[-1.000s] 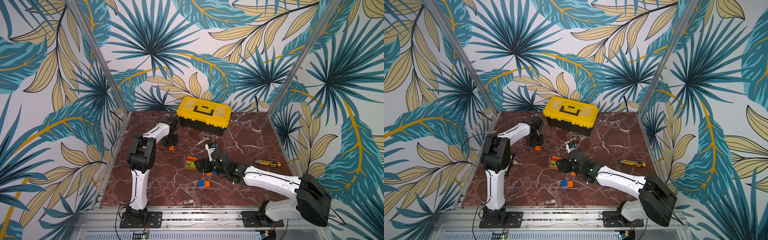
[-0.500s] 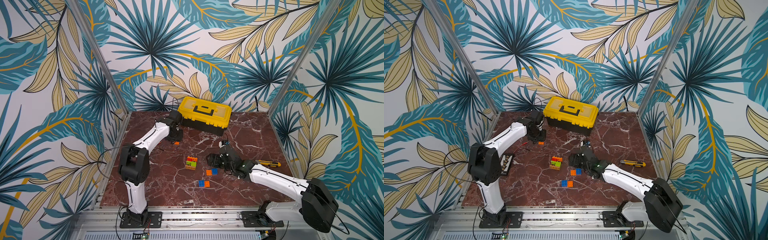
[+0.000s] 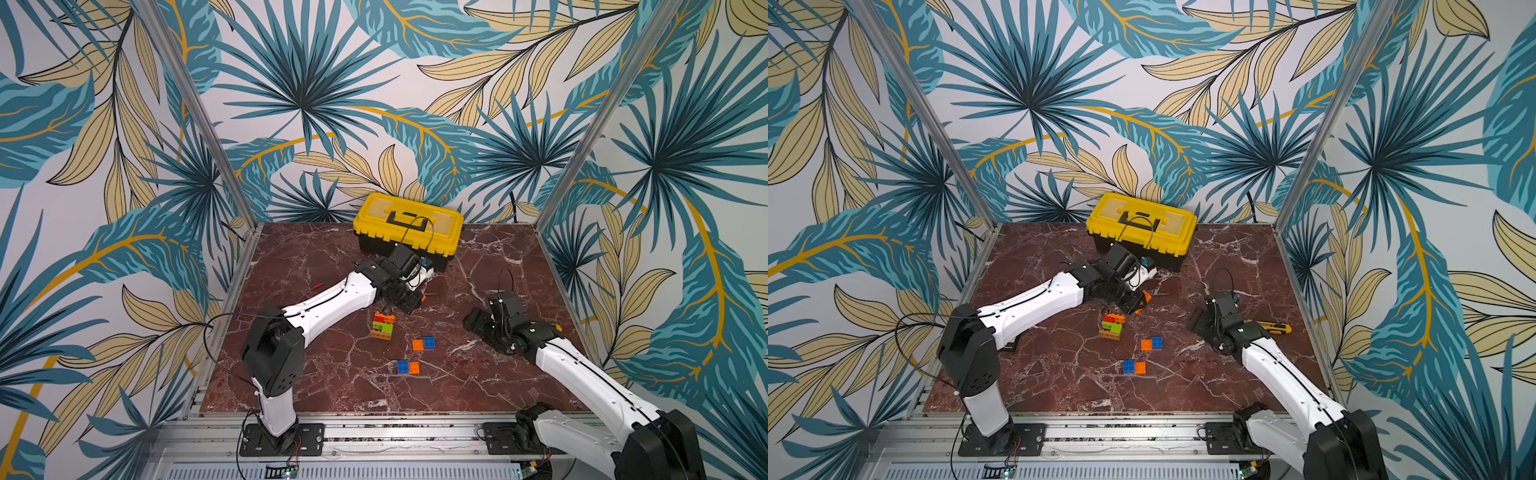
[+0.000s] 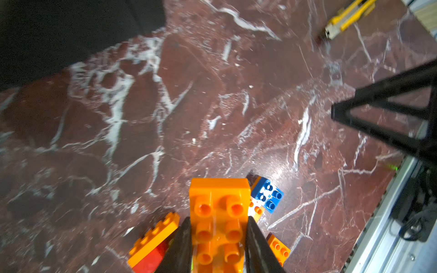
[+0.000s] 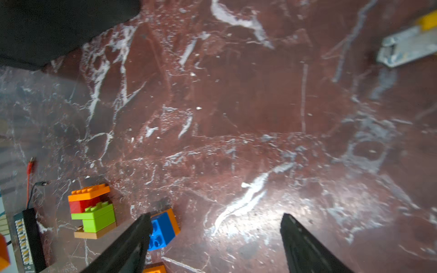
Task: Assemble the number 5 with lego
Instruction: Pick up the lego brick from the center of the board, then place the lego brick at the center of the board.
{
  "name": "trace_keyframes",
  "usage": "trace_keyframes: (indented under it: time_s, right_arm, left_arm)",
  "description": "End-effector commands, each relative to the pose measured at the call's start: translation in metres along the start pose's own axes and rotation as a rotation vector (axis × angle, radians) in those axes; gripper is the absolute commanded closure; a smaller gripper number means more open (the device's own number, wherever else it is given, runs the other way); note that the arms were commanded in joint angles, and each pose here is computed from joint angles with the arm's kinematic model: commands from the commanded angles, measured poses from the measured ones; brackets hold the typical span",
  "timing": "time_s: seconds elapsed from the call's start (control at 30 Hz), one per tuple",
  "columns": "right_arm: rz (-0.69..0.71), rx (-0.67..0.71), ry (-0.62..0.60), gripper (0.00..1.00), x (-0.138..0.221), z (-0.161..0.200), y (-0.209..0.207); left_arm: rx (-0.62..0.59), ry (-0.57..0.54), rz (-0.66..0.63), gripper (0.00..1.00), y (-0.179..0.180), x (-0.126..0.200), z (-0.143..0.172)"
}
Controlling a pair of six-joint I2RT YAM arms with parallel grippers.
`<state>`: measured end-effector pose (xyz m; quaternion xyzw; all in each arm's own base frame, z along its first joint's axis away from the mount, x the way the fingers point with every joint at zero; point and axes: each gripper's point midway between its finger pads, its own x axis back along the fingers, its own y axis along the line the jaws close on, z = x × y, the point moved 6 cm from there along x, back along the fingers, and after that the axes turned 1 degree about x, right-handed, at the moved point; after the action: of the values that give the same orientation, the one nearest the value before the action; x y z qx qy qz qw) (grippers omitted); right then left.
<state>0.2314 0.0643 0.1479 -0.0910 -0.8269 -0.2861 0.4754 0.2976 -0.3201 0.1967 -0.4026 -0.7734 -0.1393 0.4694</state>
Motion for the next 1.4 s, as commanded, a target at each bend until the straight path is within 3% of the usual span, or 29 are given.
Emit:
trace_keyframes:
  time_s: [0.0,0.23,0.63,1.0,1.2,1.37]
  right_arm:
    - [0.062,-0.018,0.077,0.12,0.004,0.012,-0.024]
    - [0.047,-0.132,0.042,0.13,0.005,0.013,-0.042]
    - [-0.014,-0.158,0.051,0.13,-0.001,0.022,-0.044]
    - [0.096,-0.176,-0.066,0.11,0.016,0.019,-0.064]
    - [0.072,-0.169,-0.072,0.12,0.018,0.017,-0.061]
    - [0.028,-0.136,-0.061,0.13,0.017,0.017,-0.055]
  left_arm:
    - [-0.192,0.007,0.030,0.79,-0.019,-0.015,-0.015]
    - [-0.356,0.155,0.039,0.76,-0.016,-0.069,-0.010]
    - [-0.517,0.151,0.055,0.70,-0.030,-0.114,-0.026]
    - [-0.565,0.146,0.207,0.64,-0.065,-0.130,-0.019]
    - [-0.563,0.136,0.212,0.46,-0.069,-0.129,-0.022]
    - [-0.506,0.085,0.180,0.40,-0.072,-0.106,-0.039]
